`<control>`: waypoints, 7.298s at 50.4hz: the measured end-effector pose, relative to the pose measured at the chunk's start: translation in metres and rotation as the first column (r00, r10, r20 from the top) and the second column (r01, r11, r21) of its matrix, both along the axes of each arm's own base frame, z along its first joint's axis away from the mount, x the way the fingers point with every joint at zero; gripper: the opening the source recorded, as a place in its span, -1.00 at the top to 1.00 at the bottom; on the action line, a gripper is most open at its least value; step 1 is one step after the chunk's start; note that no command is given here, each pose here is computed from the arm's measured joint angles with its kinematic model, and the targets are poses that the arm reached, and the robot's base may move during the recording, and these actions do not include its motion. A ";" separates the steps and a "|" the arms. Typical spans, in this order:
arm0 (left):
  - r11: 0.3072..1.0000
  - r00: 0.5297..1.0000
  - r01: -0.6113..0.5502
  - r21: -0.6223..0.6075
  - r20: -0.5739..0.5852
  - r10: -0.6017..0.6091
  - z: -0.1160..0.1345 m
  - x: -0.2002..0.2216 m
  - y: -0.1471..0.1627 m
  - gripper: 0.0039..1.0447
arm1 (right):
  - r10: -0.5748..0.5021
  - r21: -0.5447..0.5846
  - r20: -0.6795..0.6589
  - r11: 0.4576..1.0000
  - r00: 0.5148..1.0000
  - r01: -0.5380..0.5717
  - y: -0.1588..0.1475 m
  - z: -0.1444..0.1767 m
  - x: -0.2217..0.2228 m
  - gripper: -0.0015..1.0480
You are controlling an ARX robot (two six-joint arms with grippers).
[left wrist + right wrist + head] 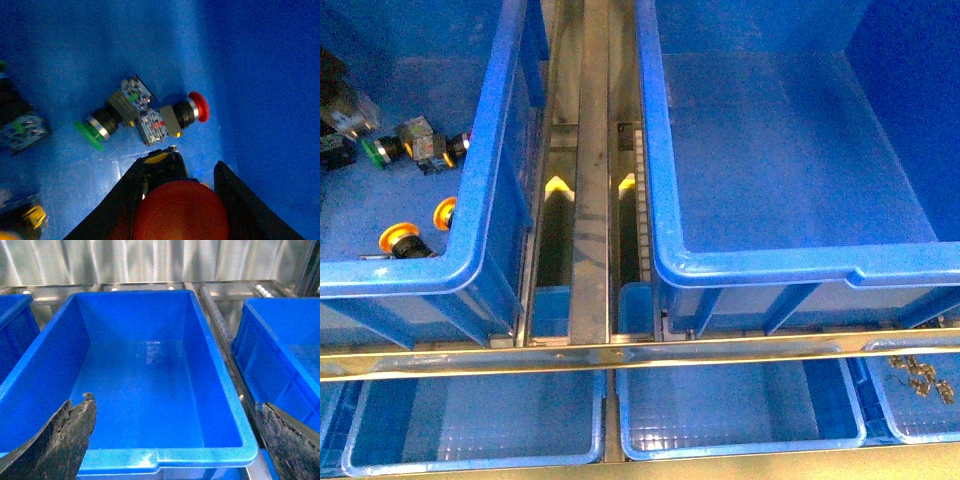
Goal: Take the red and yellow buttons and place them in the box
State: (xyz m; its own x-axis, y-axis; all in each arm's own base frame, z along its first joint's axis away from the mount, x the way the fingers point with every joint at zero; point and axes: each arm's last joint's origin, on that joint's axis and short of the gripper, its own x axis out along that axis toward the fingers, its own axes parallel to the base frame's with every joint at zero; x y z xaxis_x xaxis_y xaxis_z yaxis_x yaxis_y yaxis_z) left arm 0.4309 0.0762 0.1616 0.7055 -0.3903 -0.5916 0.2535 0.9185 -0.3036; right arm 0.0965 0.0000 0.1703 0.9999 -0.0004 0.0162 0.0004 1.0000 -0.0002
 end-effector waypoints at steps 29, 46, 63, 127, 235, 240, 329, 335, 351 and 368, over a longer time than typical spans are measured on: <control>0.790 0.981 -0.179 -0.586 -0.170 0.097 0.078 -0.057 -0.004 0.36 | 0.000 0.000 0.000 1.000 1.000 0.000 0.000 0.000 0.000 -0.88; 0.743 0.969 -0.057 -0.667 -0.217 -0.121 0.086 -0.061 -0.126 0.36 | 0.000 0.000 0.000 1.000 1.000 0.000 0.000 0.000 0.000 -0.88; 0.693 0.942 0.039 -0.720 -0.205 -0.266 0.090 -0.062 -0.229 0.36 | 0.000 0.000 0.000 1.000 1.000 0.000 0.000 0.000 0.000 -0.88; 0.677 0.919 -0.059 -0.733 -0.305 -0.251 0.059 -0.042 -0.277 0.36 | 0.555 -0.467 -0.432 0.537 0.711 -0.703 0.078 -0.008 0.101 -0.88; 0.671 0.927 -0.088 -0.736 -0.308 -0.216 0.061 -0.030 -0.262 0.36 | 0.375 -0.677 -0.347 0.534 0.860 -0.506 0.121 0.033 0.235 -0.88; 0.671 0.927 -0.088 -0.736 -0.308 -0.216 0.061 -0.030 -0.262 0.36 | 0.377 -0.680 -0.328 0.543 0.866 -0.494 0.125 0.039 0.241 -0.88; 0.814 0.995 -0.085 -0.575 -0.093 0.038 0.085 -0.059 -0.194 -0.85 | 0.366 -0.594 -0.402 0.593 0.839 -0.543 0.114 0.031 0.233 0.48; 0.854 0.995 -0.104 -0.510 -0.049 0.091 0.084 -0.073 -0.171 -0.85 | 0.358 -0.585 -0.401 0.608 0.843 -0.537 0.110 0.032 0.230 0.48; 0.920 0.981 -0.187 -0.345 -0.021 0.192 0.063 -0.135 -0.124 -0.85 | 0.296 -0.540 -0.414 0.681 0.861 -0.494 0.087 0.034 0.221 0.48; 0.943 0.918 -0.295 -0.152 0.227 0.324 0.035 -0.188 -0.114 -0.66 | 0.281 -0.500 -0.408 0.727 0.869 -0.470 0.071 0.047 0.211 0.48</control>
State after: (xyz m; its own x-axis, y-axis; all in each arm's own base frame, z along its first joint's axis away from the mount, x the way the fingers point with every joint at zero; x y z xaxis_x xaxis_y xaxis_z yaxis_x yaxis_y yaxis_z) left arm 0.2424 -0.0376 0.1967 0.9191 -0.1821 -0.3494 0.0415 0.9266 -0.3738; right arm 0.3078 0.0707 0.2176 0.8712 0.2908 -0.3956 -0.4700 0.7270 -0.5005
